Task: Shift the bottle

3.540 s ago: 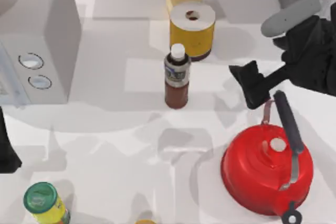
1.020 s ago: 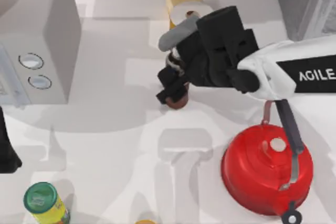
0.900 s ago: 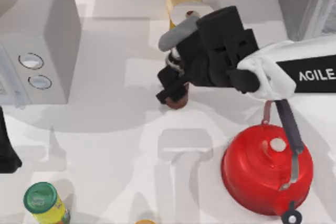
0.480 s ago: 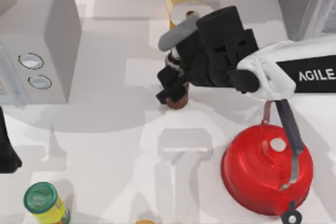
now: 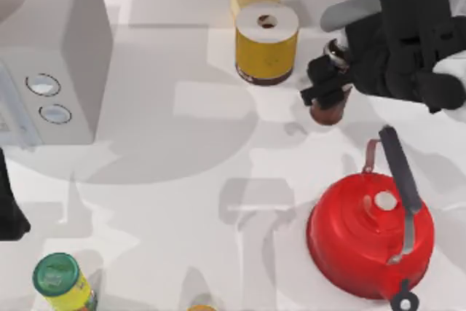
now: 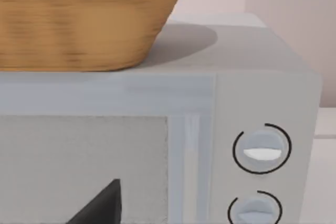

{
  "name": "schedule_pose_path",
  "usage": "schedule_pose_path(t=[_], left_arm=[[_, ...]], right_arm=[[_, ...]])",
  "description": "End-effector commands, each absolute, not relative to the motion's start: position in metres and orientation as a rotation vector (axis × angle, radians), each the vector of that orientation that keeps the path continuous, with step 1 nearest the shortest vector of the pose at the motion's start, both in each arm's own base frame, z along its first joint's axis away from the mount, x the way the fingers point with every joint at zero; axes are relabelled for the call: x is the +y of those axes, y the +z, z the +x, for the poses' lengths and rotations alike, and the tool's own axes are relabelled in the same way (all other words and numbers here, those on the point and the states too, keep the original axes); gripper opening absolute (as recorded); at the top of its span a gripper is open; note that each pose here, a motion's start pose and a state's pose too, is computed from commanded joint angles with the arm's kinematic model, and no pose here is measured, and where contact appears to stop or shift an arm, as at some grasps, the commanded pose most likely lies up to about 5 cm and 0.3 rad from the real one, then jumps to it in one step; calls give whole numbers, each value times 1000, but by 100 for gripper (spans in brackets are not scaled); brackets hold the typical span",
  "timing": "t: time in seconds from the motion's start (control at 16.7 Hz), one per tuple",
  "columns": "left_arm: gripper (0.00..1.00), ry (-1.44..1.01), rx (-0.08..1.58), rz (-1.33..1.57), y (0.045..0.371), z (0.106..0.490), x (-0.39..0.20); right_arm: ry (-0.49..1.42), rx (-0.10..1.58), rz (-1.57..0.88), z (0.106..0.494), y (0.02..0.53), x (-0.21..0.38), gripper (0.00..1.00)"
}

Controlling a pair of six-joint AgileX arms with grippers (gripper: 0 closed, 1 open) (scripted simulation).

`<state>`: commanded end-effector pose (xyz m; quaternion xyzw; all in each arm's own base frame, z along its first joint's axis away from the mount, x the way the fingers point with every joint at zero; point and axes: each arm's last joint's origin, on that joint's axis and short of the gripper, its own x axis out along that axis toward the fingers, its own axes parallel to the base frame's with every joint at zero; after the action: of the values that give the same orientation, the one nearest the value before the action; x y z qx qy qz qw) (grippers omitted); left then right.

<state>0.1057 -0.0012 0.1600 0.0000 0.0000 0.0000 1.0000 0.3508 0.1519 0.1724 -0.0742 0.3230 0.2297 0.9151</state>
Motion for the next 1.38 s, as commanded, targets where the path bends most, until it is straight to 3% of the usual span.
schedule_pose_path(t=[0.3,0.48,0.84,1.38], left_arm=[[100,0,0,0,160,106,-1],[100,0,0,0,160,106,-1],[100,0,0,0,160,106,-1],[100,0,0,0,160,106,-1]], right_arm=[[128,693,-50,311,189,51,0],[-2,691,-20,295,191,22,0],[-8,694,-20,296,187,21,0],[-14,690,-18,323,138,20,0]])
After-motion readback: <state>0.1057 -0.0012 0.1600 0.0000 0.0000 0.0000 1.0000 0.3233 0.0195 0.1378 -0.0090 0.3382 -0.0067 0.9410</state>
